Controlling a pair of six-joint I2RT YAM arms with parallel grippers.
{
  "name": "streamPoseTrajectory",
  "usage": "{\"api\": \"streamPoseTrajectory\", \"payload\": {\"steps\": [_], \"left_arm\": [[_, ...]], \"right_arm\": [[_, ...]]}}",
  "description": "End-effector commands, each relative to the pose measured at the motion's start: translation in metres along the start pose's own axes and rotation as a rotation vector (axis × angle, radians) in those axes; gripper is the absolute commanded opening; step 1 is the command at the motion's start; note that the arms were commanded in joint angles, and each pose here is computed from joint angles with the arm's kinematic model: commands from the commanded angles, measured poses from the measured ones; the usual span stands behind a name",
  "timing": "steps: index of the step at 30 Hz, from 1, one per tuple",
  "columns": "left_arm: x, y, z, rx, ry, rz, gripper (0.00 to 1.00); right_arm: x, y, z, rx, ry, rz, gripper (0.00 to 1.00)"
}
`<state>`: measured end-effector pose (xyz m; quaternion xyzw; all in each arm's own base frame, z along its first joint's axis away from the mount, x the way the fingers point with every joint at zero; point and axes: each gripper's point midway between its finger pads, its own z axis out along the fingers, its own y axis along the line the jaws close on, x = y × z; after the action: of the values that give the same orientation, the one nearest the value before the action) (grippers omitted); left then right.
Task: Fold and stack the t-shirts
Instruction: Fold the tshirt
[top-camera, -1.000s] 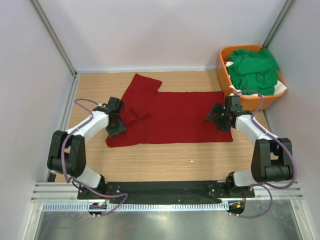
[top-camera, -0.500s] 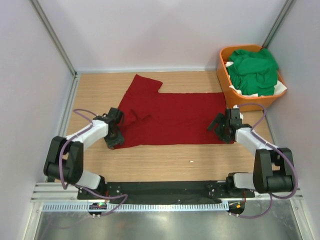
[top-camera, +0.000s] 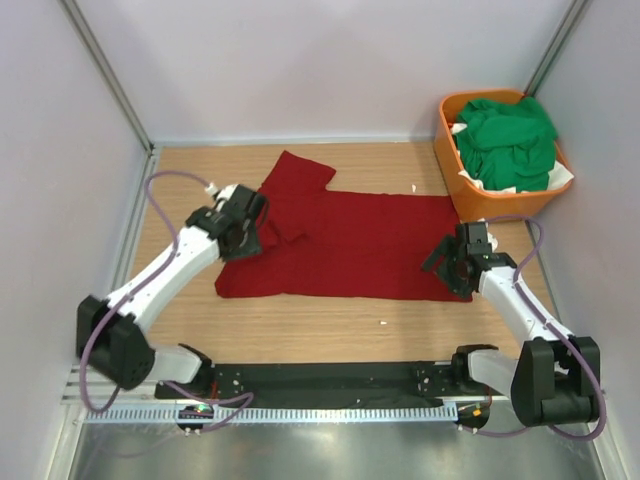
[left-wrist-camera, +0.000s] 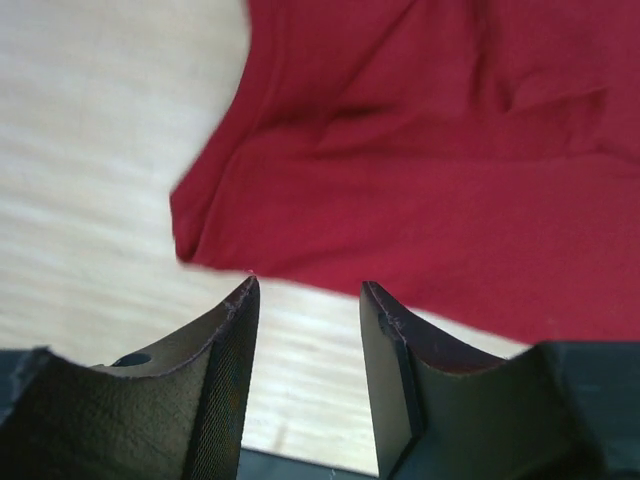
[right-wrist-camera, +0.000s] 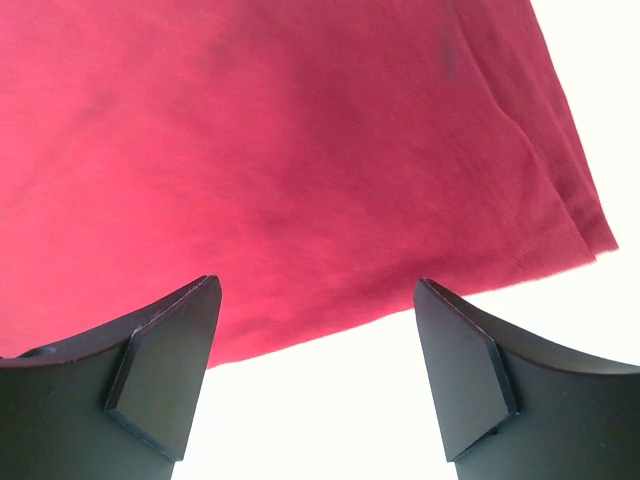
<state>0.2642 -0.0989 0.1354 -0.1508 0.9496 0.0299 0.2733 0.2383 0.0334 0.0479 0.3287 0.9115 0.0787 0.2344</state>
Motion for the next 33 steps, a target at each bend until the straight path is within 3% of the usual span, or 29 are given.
{"api": "streamPoseTrajectory", "payload": {"steps": [1,3,9,18,33], "left_arm": [[-0.027,-0.016,0.021,-0.112,-0.046,0.228,0.45],[-0.046,-0.030,0.027,-0.123,-0.066,0.281,0.44],[-0.049,-0.053,0.079,-0.188,0.003,0.437,0.40],[-0.034,-0.076,0.102,-0.128,0.060,0.461,0.44],[-0.026,-0.088,0.127,-0.179,0.079,0.525,0.44]], "right_arm": [[-0.024,0.021,-0.019,-0.053,-0.062,-0.050,0.84],[-0.025,0.022,-0.017,-0.049,-0.060,-0.060,0.84],[-0.021,0.017,-0.009,-0.028,-0.035,-0.092,0.84],[-0.015,0.016,0.003,-0.031,-0.007,-0.114,0.84],[-0.014,0.016,0.011,-0.029,0.005,-0.146,0.84]]}}
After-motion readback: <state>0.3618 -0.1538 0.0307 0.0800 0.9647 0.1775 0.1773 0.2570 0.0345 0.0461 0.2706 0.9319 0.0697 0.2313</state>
